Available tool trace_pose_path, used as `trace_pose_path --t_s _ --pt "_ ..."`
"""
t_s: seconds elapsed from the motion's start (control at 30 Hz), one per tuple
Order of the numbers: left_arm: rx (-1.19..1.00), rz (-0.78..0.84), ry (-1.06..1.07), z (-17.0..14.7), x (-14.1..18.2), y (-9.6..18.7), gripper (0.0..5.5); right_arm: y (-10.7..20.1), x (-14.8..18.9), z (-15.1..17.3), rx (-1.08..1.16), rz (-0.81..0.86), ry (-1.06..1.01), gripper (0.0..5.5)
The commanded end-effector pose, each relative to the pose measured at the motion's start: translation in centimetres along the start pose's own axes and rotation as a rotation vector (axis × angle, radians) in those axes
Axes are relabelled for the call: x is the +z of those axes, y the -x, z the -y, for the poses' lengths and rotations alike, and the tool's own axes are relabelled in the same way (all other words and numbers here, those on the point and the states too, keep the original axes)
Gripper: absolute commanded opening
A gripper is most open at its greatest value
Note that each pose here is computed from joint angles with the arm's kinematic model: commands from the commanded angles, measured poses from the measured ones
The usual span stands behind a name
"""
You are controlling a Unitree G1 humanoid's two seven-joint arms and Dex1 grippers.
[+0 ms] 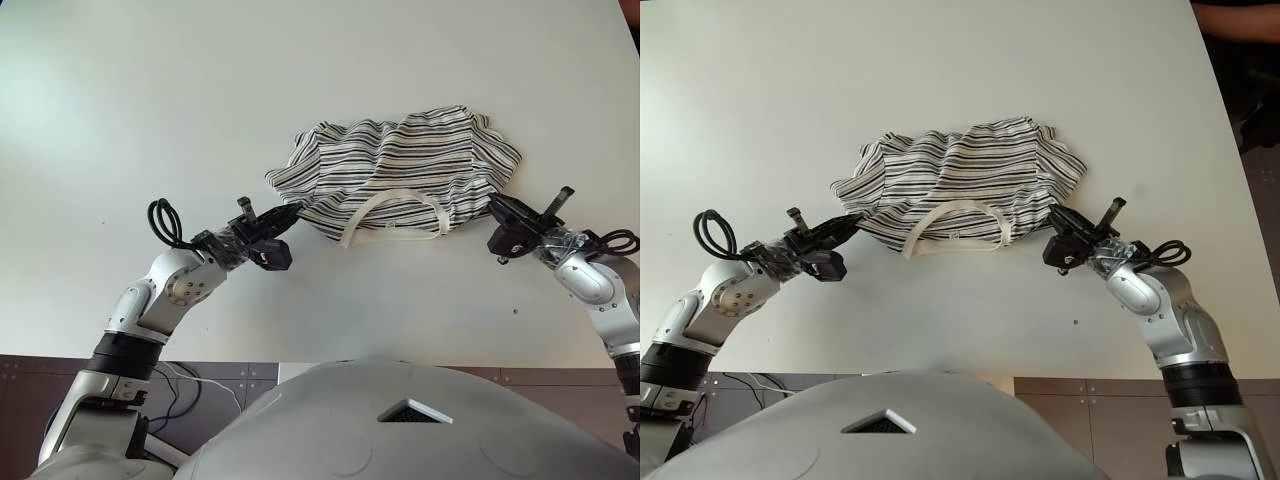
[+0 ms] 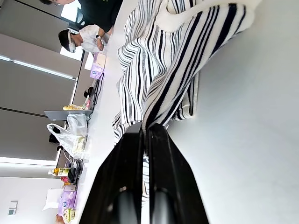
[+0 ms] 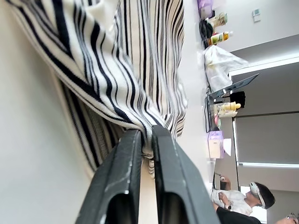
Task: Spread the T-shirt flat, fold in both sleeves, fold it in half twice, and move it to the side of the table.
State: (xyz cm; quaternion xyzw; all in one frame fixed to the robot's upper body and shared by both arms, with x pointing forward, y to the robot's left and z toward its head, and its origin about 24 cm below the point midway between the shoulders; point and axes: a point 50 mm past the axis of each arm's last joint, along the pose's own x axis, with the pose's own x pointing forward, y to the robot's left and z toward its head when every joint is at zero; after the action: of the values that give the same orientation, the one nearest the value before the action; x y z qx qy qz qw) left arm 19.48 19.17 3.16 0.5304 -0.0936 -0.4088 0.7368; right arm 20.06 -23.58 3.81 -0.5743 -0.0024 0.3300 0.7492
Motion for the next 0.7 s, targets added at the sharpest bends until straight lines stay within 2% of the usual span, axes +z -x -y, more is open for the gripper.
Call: trace_pose_path --t_s 0.03,0.17,0.23,0.7 --pt "0.057 0.0 0.008 -0.8 0.0 0.1 0.1 -0.1 -0.5 0.2 0.008 -0.006 0.019 1.05" --pt "0.15 0.015 0.044 -1.9 0.1 0.2 0.1 -1.0 -1.2 0.7 -0.038 -0.037 0.014 1.77" --pt "0.159 0.007 0.046 -2.0 0.0 0.2 0.1 -1.3 -1.6 0.6 -0.021 -0.05 0.016 1.91" --pt "0.168 -0.014 0.069 -1.3 -0.2 0.3 0.1 -3.5 -1.9 0.6 -0.027 -0.022 0.009 1.91"
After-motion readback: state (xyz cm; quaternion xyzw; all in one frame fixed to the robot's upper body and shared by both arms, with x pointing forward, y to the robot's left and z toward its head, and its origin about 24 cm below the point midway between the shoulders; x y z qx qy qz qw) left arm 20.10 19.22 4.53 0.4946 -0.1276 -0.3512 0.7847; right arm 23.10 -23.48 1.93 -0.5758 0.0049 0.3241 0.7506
